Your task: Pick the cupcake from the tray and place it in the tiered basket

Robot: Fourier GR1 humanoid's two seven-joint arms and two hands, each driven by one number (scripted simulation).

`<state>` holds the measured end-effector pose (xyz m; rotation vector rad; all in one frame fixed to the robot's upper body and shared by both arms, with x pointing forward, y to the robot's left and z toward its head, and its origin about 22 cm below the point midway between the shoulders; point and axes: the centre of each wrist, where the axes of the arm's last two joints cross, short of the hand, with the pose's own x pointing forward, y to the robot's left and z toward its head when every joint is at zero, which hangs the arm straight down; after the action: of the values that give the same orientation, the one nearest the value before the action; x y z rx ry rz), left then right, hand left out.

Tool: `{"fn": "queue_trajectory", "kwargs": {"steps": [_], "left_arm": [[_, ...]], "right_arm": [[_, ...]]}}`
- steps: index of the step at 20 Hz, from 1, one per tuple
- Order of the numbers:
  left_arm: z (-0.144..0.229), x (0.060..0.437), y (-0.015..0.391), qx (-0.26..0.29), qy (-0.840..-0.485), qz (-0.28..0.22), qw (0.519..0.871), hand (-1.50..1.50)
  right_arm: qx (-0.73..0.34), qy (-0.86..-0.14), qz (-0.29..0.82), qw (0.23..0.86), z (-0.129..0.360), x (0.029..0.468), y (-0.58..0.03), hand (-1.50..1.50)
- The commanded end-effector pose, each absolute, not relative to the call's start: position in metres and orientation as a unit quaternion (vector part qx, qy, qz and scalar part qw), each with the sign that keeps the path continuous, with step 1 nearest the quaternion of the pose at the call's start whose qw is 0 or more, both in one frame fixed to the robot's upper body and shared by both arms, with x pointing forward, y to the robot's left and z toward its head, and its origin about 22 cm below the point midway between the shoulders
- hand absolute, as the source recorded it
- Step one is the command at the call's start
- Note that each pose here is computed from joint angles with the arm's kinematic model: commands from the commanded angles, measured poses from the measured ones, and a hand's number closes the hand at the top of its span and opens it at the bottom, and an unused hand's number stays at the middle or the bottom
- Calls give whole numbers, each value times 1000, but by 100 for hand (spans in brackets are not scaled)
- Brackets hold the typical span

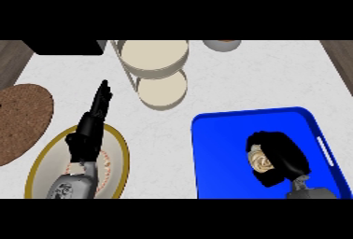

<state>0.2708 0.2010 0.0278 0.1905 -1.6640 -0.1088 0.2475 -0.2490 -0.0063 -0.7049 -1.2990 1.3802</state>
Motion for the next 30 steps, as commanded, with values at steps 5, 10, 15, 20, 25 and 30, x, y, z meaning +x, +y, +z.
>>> {"fn": "queue_trajectory", "kwargs": {"steps": [5,10,15,20,25,30], "left_arm": [[32,279,197,82,-733,-51,674,0],[36,282,181,58,-744,-71,662,0],[29,278,194,64,-738,-66,669,0],[40,288,181,59,-741,-60,666,0],[20,270,193,79,-733,-58,673,0],[27,279,206,77,-735,-59,671,0]], "right_arm": [[-354,-530,598,486,3,248,-156,150],[-399,-440,688,417,8,239,-72,150],[-441,-452,647,428,45,226,-25,150],[-475,-485,592,435,97,228,3,150],[-495,-533,537,427,177,221,12,150],[-479,-561,508,444,245,239,14,150]]}}
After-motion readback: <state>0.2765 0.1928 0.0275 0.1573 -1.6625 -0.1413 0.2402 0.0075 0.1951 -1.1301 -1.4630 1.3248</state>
